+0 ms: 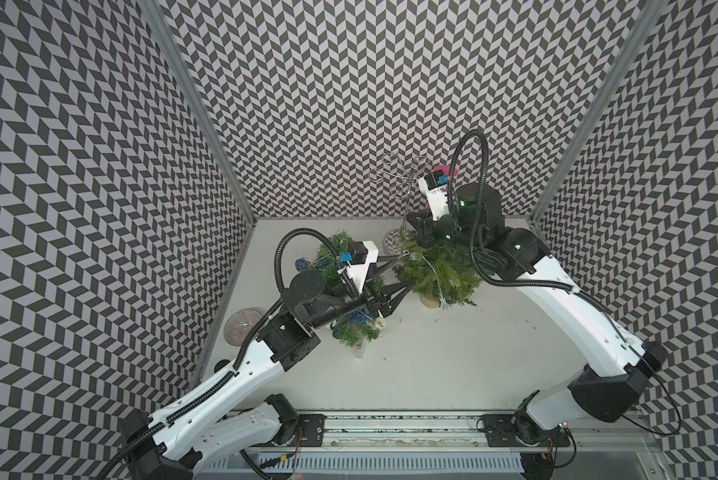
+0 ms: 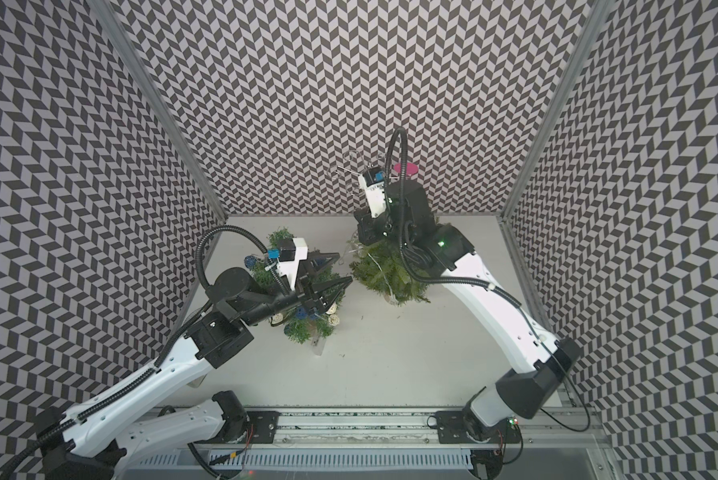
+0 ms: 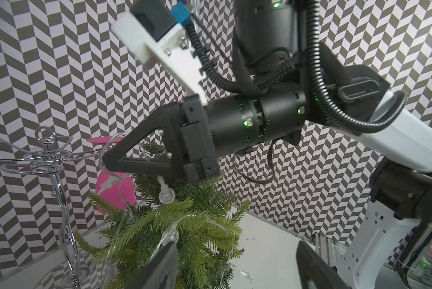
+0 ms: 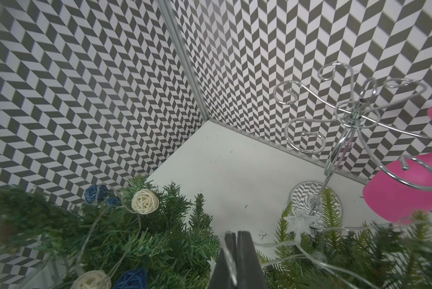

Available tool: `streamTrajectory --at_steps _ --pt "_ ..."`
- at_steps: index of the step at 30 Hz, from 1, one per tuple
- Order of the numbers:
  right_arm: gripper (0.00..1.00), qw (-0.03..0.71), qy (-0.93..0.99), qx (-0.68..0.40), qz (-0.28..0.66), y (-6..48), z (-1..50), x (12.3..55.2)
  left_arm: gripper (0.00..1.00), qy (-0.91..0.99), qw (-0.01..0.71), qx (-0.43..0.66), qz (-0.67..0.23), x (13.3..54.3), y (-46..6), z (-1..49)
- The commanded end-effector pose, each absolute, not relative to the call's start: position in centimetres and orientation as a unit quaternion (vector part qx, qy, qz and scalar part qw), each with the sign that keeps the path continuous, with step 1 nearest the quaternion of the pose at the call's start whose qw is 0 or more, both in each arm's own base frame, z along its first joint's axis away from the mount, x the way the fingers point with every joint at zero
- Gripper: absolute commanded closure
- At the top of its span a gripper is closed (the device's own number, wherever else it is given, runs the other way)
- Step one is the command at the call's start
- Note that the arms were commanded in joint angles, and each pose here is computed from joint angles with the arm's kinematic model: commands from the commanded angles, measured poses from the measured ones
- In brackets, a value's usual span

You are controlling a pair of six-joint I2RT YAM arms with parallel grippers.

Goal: Wrap string light around the christmas tree
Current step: Wrap the light string around the Christmas tree.

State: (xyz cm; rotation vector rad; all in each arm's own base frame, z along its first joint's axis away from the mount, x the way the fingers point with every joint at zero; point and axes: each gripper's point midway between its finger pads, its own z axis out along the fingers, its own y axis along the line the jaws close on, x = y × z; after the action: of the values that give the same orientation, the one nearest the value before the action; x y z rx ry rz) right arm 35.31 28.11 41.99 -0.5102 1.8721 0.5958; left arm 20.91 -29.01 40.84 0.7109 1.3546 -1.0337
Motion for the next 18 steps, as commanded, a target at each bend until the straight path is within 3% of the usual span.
streamTrajectory --at_steps 1,18 --pt "1.0 0.573 0.754 -0.186 0.263 26.9 45.0 34.4 0.26 0.579 0.606 0.303 -0.453 20.9 -29.2 41.0" --pt "0.95 0.593 0.753 -0.138 0.249 22.0 42.0 30.7 0.25 0.583 0.6 0.303 -0.456 21.3 -29.8 40.0"
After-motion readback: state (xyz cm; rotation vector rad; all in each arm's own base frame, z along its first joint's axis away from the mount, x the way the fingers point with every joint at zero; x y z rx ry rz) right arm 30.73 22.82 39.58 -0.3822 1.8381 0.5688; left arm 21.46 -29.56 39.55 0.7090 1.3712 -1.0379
